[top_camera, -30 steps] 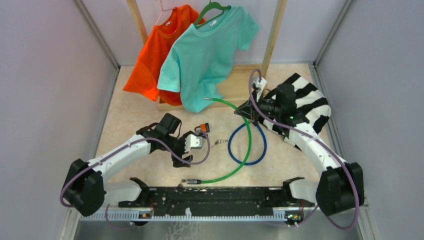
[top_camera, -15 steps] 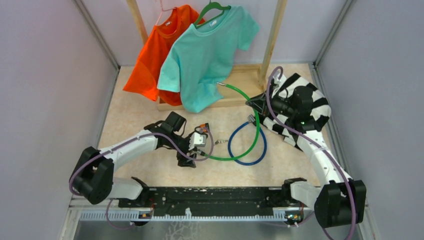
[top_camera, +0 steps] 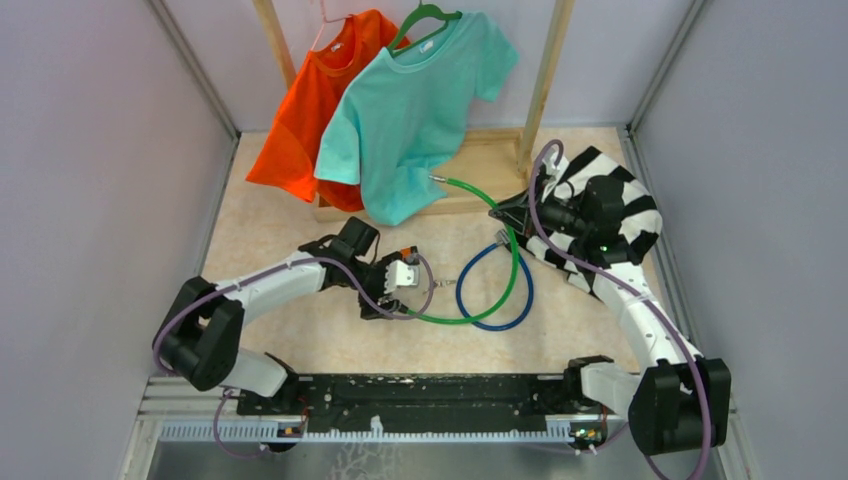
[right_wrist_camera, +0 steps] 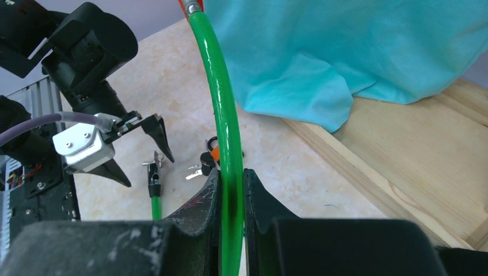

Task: Lock with the key
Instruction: Pick up the lock from the center of the board.

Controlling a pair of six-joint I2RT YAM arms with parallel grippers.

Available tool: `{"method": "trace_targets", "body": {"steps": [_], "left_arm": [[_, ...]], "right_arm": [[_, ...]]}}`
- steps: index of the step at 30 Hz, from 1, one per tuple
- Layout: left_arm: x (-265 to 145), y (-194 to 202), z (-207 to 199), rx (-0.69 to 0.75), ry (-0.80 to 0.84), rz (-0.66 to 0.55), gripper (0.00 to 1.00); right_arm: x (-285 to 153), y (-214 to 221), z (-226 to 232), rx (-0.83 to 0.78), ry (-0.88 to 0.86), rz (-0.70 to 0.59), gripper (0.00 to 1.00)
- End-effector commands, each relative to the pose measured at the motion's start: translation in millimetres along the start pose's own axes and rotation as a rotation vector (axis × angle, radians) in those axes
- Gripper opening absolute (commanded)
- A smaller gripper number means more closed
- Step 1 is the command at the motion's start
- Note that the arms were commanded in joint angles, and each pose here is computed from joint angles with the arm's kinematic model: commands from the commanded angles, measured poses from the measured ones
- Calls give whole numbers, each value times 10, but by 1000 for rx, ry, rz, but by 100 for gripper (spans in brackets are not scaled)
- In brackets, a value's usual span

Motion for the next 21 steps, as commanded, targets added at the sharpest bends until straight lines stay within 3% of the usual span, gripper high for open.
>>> {"method": "trace_targets", "body": {"steps": [1,10,14,21], "left_arm": [[-35,-77,111,85,-24,-4,85],[113,128,121,47,75,125,72],[135,127,156,27,80,121,64],[47,145,159,-47,69,59,25]], "right_arm": [[-18,-151,23,-101,-60,-64,0],[-21,-131,26,-107,-65,-60,0],[-19,-109,25,-107,-65,-56,0],[-37,-95,35,-125,-63,-48,0]]}}
Point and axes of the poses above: each gripper's point midway between its finger pads, its own x axis out along the fingers, its own z axis along the line the jaws close on, y = z × x, the point moved 10 cm from there along -x, back along the fingers, and after that the axes turned 10 degrees about -x, right-handed, at the moved point
